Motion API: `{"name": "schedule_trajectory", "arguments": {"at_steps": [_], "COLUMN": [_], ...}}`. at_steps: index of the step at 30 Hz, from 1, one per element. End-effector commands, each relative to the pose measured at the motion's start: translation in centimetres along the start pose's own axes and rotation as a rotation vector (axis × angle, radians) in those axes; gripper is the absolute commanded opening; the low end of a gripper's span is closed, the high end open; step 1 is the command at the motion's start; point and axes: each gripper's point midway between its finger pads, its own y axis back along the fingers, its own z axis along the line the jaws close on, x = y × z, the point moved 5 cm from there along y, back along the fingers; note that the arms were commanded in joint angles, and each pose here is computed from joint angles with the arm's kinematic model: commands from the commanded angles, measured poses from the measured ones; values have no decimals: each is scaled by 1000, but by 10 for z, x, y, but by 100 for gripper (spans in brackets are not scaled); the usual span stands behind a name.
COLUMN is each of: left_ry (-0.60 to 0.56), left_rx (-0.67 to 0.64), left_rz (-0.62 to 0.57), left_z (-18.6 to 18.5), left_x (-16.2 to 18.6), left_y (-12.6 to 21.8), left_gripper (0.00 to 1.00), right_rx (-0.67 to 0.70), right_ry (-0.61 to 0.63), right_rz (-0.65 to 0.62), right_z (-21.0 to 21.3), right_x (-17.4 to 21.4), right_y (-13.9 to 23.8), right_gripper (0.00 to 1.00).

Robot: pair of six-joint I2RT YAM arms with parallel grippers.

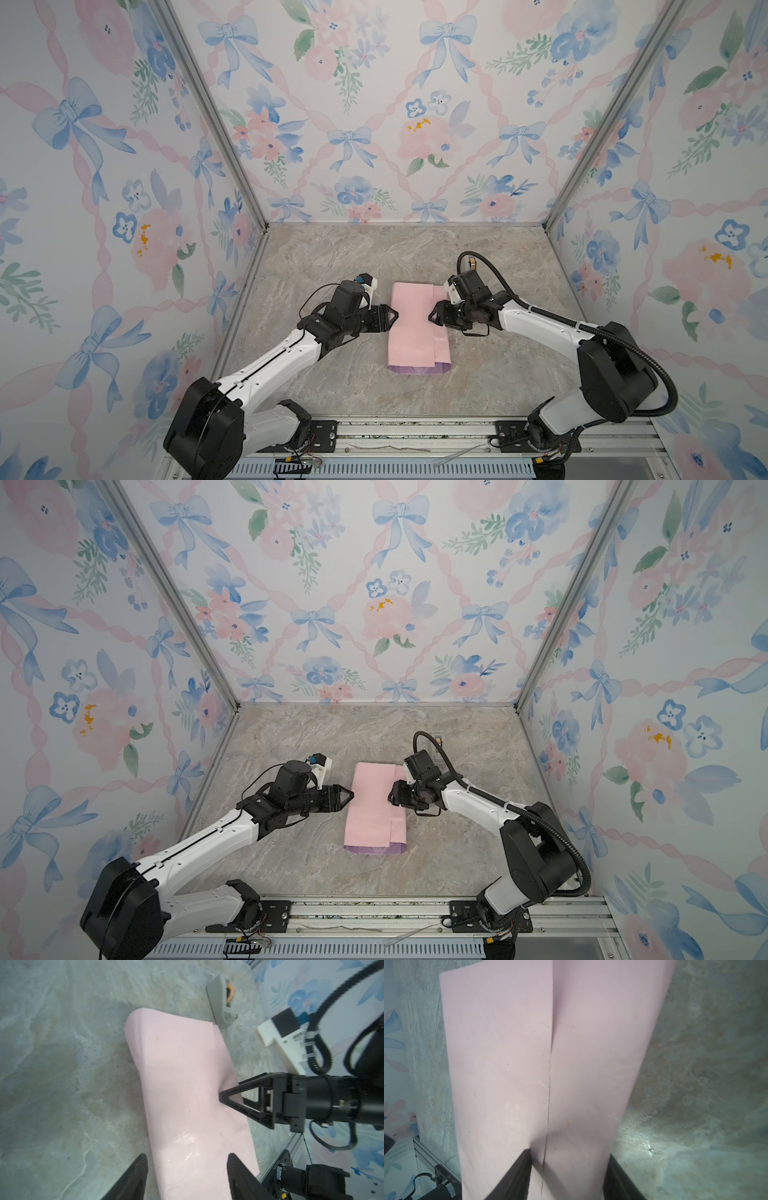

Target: Wrap the gift box in paper

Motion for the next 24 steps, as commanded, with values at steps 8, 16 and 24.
{"name": "schedule_trajectory", "arguments": {"at_steps": [8,16,24], "left_ry": [79,57,39], "left_rx": [-73,-44,-32], "left_rz": [112,144,151], "left_z": [11,-1,-10], "left_x": [4,7,6], "left_y": [-38,-52,-56], "left_gripper": [65,63,61], "right_rx": [3,-28,-57], "right_ry": [-16,-26,-32], "right_rz": [17,5,-3], "right_z": [1,8,12], "right_x": [9,5,3], "right_y": [-1,3,10], "right_gripper": [56,58,67]}}
